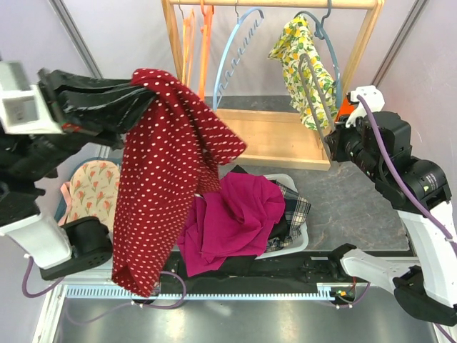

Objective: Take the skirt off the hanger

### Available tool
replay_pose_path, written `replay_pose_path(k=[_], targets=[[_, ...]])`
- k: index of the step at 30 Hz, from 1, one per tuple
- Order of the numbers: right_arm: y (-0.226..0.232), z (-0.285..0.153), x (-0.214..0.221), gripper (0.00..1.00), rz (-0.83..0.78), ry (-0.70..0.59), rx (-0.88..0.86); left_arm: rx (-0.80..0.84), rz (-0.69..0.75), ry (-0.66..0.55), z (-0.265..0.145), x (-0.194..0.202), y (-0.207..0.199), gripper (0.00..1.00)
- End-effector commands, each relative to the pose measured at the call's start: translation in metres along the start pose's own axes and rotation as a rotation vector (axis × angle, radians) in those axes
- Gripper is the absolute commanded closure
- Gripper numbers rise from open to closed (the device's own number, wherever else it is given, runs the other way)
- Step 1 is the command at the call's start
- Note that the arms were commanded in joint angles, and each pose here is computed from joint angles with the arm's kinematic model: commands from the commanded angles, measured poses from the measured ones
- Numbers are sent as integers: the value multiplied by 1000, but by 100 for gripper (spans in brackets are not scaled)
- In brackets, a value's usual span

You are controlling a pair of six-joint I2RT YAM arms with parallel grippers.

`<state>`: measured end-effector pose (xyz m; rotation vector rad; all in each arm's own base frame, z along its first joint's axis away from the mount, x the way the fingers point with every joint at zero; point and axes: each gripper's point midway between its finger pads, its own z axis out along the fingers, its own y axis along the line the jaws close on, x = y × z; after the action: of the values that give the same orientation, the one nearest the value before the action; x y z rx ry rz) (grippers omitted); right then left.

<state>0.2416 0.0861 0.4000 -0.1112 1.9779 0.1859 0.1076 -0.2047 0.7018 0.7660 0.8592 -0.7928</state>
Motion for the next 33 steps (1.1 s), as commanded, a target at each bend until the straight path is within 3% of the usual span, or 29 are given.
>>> replay_pose_path(k=[1,11,16,19,21,25,28,33], targets=[[3,-12,-30,100,49,-113,-22,6,12,3,12,8,0,98],[26,-3,-72,100,132,-229,-104,64,-15,228,44,97,-16,98],[40,17,-99,100,144,-282,-131,81,-36,288,51,124,-22,98],[44,35,-112,100,137,-297,-120,106,-16,397,51,167,-30,98],[47,48,-121,100,120,-298,-108,158,17,526,45,222,-43,98],[47,71,-133,100,94,-297,-59,246,233,782,11,320,-59,98],[46,86,-142,100,79,-304,-24,372,347,1033,-49,409,-89,98],[45,115,-155,100,72,-311,17,491,374,1242,-112,478,-110,91]])
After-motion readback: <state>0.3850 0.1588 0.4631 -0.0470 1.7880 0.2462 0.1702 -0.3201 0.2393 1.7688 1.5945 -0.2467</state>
